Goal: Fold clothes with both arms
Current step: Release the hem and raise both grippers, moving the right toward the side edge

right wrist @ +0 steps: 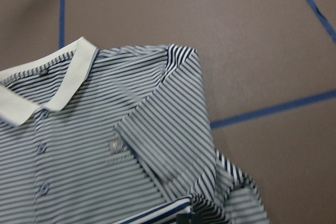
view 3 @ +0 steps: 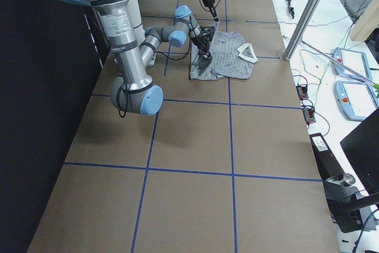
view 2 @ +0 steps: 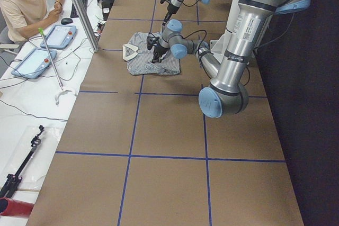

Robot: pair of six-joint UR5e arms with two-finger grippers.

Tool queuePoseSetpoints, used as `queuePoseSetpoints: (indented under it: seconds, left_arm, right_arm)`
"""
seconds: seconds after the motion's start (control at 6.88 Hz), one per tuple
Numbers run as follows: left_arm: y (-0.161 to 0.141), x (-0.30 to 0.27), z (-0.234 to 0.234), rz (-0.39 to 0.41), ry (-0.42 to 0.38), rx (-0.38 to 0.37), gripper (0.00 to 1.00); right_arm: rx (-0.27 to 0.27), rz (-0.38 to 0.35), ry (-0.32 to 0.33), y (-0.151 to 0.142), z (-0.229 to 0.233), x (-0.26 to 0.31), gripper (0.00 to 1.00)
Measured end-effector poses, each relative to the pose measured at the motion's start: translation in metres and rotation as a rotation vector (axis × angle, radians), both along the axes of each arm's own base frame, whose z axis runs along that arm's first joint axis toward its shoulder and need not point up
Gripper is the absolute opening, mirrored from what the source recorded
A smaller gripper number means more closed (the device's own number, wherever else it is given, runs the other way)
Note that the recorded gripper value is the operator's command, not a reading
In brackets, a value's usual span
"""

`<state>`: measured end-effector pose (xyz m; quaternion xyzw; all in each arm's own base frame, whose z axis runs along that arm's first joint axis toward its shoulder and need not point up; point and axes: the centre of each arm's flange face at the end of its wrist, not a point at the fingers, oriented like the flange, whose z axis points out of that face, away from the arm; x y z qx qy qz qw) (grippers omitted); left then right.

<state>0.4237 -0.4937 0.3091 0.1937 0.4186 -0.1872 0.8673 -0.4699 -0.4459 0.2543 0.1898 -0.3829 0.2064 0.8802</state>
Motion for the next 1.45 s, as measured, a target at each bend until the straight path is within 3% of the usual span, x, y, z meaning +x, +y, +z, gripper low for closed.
queuePoseSetpoints:
  seconds: [0.15,0.44,0.73,0.87,1.02,1.16,1.45]
  left_arm:
    - [-0.040,-0.011,0.020,-0.030,-0.033,0.024,0.00]
    - [-0.086,-0.007,0.037,-0.055,-0.078,0.025,0.03]
    - [-0.105,0.008,0.049,-0.061,-0.072,0.031,0.22]
    - [-0.108,0.012,0.052,-0.061,-0.067,0.034,0.38]
    - [-0.109,0.016,0.053,-0.059,-0.064,0.036,0.44]
    - [-0.109,0.017,0.054,-0.057,-0.064,0.036,0.47]
    - [-0.109,0.018,0.051,-0.058,-0.049,0.049,0.47]
  right_arm:
    - [-0.006,-0.003,0.073,-0.053,0.009,-0.005,0.00]
    - [-0.017,0.000,0.130,-0.112,0.022,-0.029,0.00]
    - [0.000,0.000,0.131,-0.131,0.036,-0.037,0.00]
    - [0.011,-0.009,0.145,-0.135,0.042,-0.035,0.00]
    - [0.020,-0.022,0.163,-0.137,0.049,-0.032,0.00]
    - [0.020,-0.031,0.177,-0.136,0.057,-0.031,0.31]
    - [0.018,-0.034,0.193,-0.136,0.065,-0.034,0.45]
